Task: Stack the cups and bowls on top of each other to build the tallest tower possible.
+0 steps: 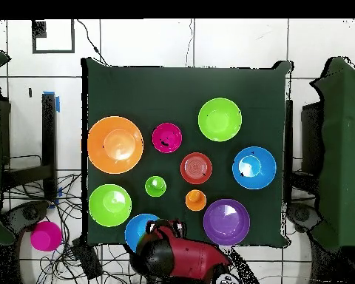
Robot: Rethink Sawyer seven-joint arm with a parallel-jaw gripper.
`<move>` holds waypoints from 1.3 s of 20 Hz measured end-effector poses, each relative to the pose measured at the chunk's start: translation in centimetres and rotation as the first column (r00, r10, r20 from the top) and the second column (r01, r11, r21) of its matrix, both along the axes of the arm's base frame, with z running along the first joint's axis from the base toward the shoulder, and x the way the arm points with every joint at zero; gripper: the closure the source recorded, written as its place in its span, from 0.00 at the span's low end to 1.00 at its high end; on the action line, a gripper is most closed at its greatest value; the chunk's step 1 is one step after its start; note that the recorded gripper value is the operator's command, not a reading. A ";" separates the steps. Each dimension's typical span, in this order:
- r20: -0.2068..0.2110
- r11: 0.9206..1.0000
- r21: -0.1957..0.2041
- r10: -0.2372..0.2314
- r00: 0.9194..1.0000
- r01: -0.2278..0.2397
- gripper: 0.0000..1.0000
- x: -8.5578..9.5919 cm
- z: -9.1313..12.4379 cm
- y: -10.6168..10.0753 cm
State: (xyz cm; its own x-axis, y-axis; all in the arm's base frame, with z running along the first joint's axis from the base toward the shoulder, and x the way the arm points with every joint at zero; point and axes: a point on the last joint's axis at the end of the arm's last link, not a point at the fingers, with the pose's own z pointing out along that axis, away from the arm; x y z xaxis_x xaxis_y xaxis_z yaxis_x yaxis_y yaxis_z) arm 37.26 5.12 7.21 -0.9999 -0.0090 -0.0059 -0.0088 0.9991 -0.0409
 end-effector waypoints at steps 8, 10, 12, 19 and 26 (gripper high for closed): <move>-0.022 1.000 0.006 0.013 1.000 -0.013 0.00 -1.3 0.0 0.4; -0.024 1.000 0.007 0.015 1.000 -0.015 0.00 -1.5 0.0 0.4; -0.025 1.000 0.007 0.015 1.000 -0.015 0.00 -1.5 0.0 0.4; -0.036 1.000 -0.005 0.013 0.999 -0.013 0.00 -1.2 1.0 0.1; -0.033 0.999 -0.020 0.036 0.999 -0.036 0.00 0.6 2.2 0.5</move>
